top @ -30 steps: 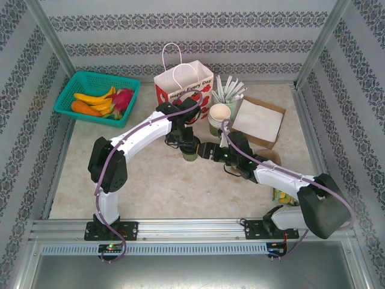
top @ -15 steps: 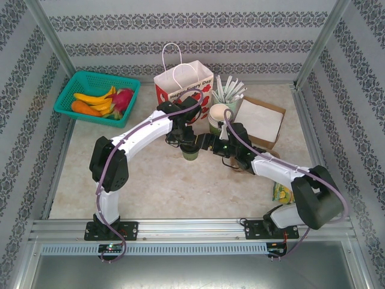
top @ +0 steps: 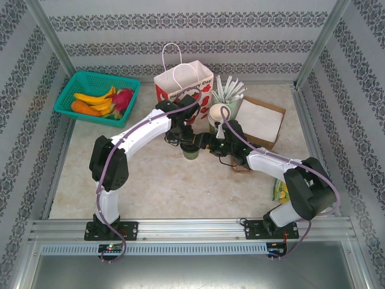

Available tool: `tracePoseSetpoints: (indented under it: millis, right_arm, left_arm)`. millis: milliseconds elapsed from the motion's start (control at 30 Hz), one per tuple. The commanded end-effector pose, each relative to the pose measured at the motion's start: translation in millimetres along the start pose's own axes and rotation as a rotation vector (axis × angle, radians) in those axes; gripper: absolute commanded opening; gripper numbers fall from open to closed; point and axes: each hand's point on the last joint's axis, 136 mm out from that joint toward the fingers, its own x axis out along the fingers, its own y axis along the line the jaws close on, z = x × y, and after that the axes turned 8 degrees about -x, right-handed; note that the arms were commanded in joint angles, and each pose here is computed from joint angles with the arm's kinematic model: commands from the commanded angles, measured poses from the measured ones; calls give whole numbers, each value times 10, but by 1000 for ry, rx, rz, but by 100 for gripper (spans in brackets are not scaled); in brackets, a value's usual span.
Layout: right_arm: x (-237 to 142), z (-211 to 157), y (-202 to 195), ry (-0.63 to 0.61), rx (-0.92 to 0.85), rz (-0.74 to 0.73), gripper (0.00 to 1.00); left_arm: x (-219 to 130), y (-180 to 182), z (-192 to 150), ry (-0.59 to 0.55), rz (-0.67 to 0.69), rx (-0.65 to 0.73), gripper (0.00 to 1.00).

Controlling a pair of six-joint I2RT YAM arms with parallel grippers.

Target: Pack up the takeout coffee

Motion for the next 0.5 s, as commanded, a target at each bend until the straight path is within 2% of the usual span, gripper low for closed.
tracePoseSetpoints:
  millis: [0,233,467]
  right_arm:
    - [47,-5,34,22,23,-10,74]
    - [79,-15,17,34,24,-18,76]
    - [18,27,115,19,-24,7,80]
  left_arm:
    - [-167,-10,51,-14,-55,-5,20]
    - [-237,-38,76,-10,-109,-22,21]
    - [-448,41,141,-45,-164,-47,29]
